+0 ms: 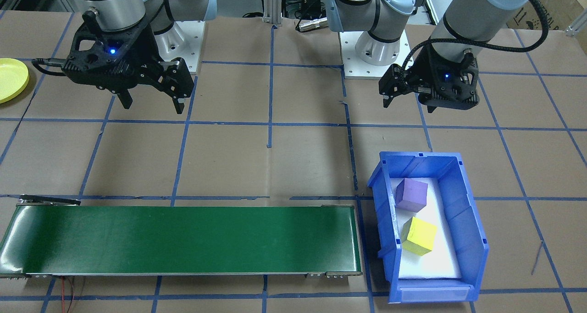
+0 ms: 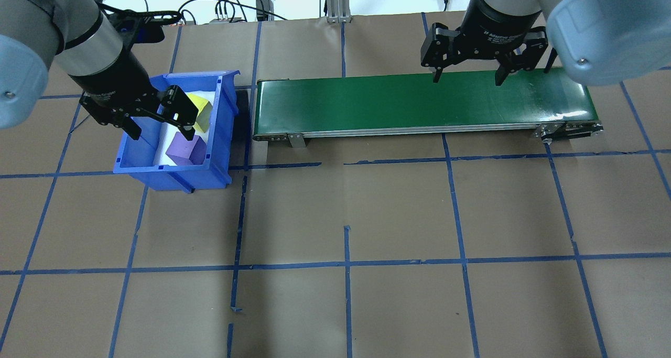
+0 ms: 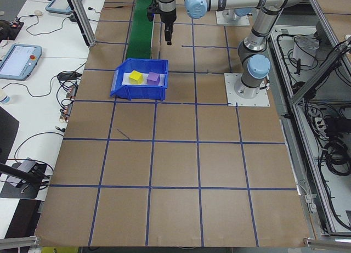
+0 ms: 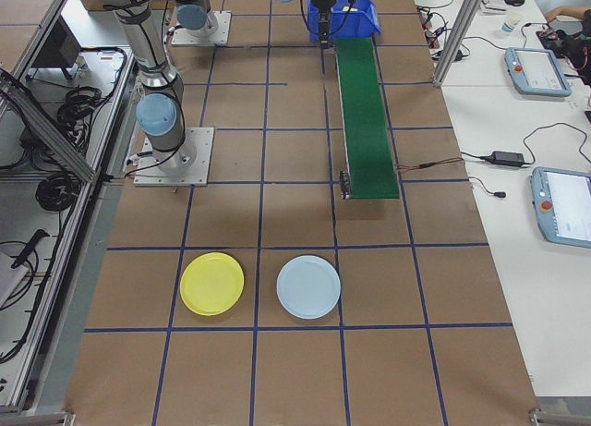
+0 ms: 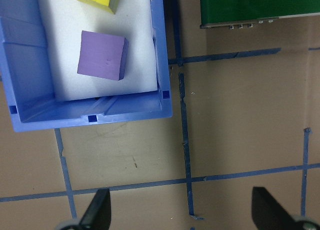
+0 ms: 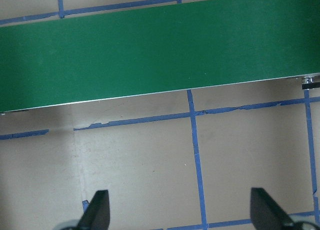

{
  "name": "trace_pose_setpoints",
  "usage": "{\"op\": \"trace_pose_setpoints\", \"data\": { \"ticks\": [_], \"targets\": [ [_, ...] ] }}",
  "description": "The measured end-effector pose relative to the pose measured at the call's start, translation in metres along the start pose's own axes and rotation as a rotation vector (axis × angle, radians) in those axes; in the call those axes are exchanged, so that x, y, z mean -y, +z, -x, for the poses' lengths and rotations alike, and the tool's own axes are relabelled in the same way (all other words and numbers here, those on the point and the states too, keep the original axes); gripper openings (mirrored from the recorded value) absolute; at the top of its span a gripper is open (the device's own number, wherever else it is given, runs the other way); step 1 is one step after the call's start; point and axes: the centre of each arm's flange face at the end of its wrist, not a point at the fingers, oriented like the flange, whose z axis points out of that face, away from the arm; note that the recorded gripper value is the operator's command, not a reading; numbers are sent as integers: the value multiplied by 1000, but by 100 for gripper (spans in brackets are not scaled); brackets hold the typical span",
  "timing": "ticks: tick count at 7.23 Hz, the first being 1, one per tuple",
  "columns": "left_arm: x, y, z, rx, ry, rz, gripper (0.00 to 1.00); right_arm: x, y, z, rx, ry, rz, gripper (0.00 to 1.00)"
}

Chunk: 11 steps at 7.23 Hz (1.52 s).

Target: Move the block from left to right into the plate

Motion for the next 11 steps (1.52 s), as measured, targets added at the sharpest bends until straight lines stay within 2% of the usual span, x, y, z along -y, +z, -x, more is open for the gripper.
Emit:
{"op": "trace_pose_setpoints", "data": {
  "ticks": [7, 10, 11],
  "targets": [
    [-1, -8, 23, 8, -32, -16, 100, -2, -3, 3, 1, -8, -5, 100],
    [-2, -23, 21, 15, -3, -54, 100, -2, -2, 3, 0, -9, -3, 100],
    [5, -16, 24, 14, 0, -55, 100, -2, -2, 3, 0, -9, -2, 100]
  ]
}}
